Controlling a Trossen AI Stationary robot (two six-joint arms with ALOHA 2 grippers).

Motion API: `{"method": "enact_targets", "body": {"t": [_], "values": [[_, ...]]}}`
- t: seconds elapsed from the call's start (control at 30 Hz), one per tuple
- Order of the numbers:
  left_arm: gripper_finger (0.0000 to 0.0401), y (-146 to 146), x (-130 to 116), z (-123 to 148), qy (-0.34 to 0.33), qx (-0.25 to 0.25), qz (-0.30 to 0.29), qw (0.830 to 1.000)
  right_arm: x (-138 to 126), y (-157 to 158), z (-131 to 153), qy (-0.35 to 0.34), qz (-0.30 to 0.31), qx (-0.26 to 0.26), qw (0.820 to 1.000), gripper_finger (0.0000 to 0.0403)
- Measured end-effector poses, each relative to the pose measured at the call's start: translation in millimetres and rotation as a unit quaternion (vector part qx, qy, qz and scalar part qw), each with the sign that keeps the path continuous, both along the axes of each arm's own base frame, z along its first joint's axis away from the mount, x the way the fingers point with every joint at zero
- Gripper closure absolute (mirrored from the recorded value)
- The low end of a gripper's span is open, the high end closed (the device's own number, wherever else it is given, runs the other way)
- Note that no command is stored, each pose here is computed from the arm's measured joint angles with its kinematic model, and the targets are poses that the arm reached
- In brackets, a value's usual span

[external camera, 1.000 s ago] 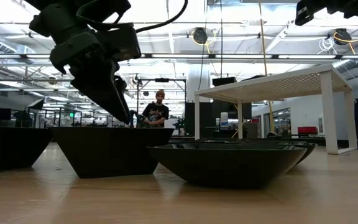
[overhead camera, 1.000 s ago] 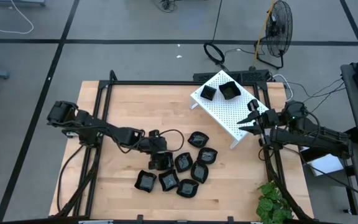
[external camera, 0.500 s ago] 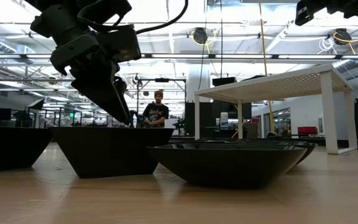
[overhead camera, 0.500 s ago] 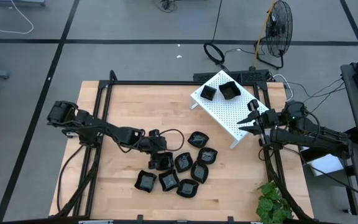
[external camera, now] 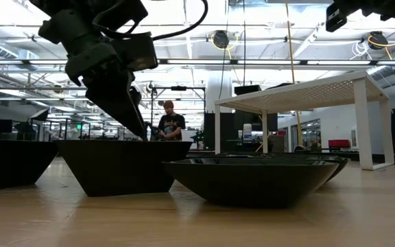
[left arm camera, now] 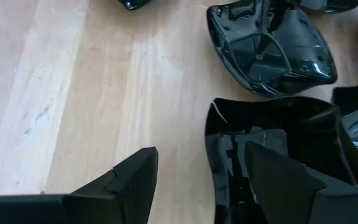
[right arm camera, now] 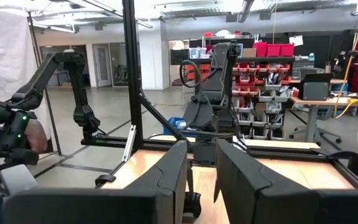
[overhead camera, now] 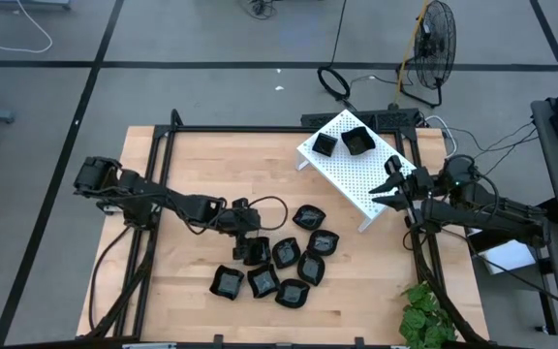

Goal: Pick & Place Mini shaped plates
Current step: Stack the distorted square plate on top of the other distorted square plates on the shelf

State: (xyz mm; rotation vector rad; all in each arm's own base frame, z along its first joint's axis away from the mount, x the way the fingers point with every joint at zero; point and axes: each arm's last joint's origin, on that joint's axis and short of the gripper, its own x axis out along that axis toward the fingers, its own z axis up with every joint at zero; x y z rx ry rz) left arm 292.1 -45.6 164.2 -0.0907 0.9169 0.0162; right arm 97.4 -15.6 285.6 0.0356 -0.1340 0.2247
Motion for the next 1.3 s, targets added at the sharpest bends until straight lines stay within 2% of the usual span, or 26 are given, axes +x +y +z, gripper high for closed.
{"method": "enact_targets", "body": {"t": [1.3], "values": [[0.0158,0.0,0.0,-0.1,0.002,-0.008,-0.006,1.000,0.0,0.0,0.0,0.000,0.000,0.000,1.000,0.0330]]}}
